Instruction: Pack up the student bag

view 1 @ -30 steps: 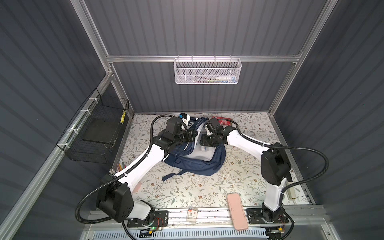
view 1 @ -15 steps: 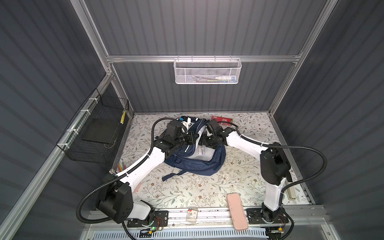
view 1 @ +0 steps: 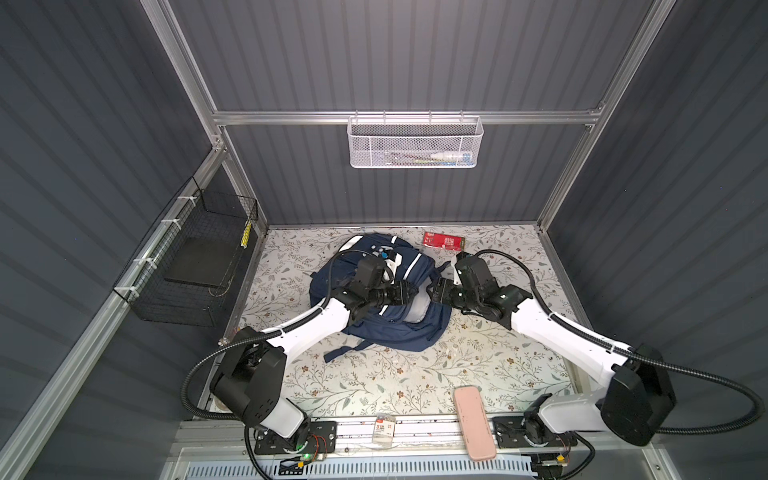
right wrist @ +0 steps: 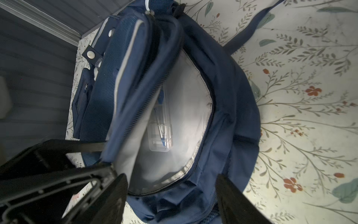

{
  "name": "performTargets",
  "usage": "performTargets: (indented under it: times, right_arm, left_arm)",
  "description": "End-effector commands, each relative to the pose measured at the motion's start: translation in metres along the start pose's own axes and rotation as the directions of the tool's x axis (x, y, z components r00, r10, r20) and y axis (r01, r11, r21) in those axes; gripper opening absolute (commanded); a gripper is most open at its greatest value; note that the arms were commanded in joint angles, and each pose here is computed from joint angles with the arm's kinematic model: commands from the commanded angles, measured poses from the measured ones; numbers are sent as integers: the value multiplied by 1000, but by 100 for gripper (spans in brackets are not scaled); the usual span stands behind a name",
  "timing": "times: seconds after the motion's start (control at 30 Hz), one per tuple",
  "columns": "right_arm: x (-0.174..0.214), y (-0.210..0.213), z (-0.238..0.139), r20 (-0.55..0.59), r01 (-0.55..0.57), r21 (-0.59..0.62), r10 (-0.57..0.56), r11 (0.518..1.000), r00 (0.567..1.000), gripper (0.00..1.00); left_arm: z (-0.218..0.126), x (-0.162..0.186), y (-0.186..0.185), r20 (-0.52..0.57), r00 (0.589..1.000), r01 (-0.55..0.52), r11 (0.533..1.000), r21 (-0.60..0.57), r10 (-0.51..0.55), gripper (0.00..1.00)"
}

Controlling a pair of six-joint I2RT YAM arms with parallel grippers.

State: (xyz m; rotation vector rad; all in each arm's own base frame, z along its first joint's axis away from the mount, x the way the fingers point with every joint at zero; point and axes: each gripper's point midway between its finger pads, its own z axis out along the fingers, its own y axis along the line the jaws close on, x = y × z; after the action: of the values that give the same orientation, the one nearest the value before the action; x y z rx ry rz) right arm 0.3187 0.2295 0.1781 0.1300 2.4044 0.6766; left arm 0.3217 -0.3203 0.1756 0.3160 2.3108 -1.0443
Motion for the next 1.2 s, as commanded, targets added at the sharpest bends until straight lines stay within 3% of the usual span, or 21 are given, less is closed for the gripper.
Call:
performTargets:
  times: [0.0,0.07,0.13,0.23,0.3,0.37,0.43,0.53,0.67,0.73,0.83,1.03,1.17]
  right_arm:
    - [-6,7,-15,92,57,-22,-55,998,994,75]
    - [0,19,-19,129,103,-56,-95,993,987,78]
    - [10,35,-19,145,165,-75,-153,983,978,82]
    - [26,49,-18,168,295,50,-299,954,939,84]
    - [36,63,-16,157,382,115,-397,917,904,86]
    - [46,84,-16,189,440,118,-455,890,870,87]
    - [59,115,-20,246,468,45,-464,883,851,88]
    - [80,154,-9,224,434,-163,-396,886,891,89]
    - [108,187,15,113,417,-279,-402,865,909,89]
    - [120,189,38,26,371,-252,-377,894,926,89]
    - [139,199,61,-75,356,-258,-386,898,919,87]
    - [146,188,95,-162,190,-295,-245,937,956,85]
    - [140,175,106,-163,175,-250,-219,952,962,83]
  left_arm:
    - [-11,-3,12,21,1000,-11,997,-73,12,78]
    - [-28,-16,8,62,997,-39,993,-112,47,92]
    - [-51,-31,5,104,991,-61,984,-170,79,100]
    - [-81,-45,17,153,985,-38,973,-227,74,100]
    - [-97,-51,33,211,978,32,981,-192,9,100]
    - [-111,-52,52,275,957,132,982,-137,-90,100]
    - [-116,-45,65,270,957,149,976,-159,-102,100]
    - [-116,-35,87,255,960,179,956,-234,-118,95]
    - [-126,-28,127,321,915,324,919,-223,-245,84]
    - [-127,-25,142,345,881,402,897,-184,-324,79]
    - [-131,-15,163,402,833,483,853,-197,-379,76]
    - [-127,5,181,466,762,570,807,-154,-450,75]
    - [-117,19,195,489,711,625,773,-110,-505,74]
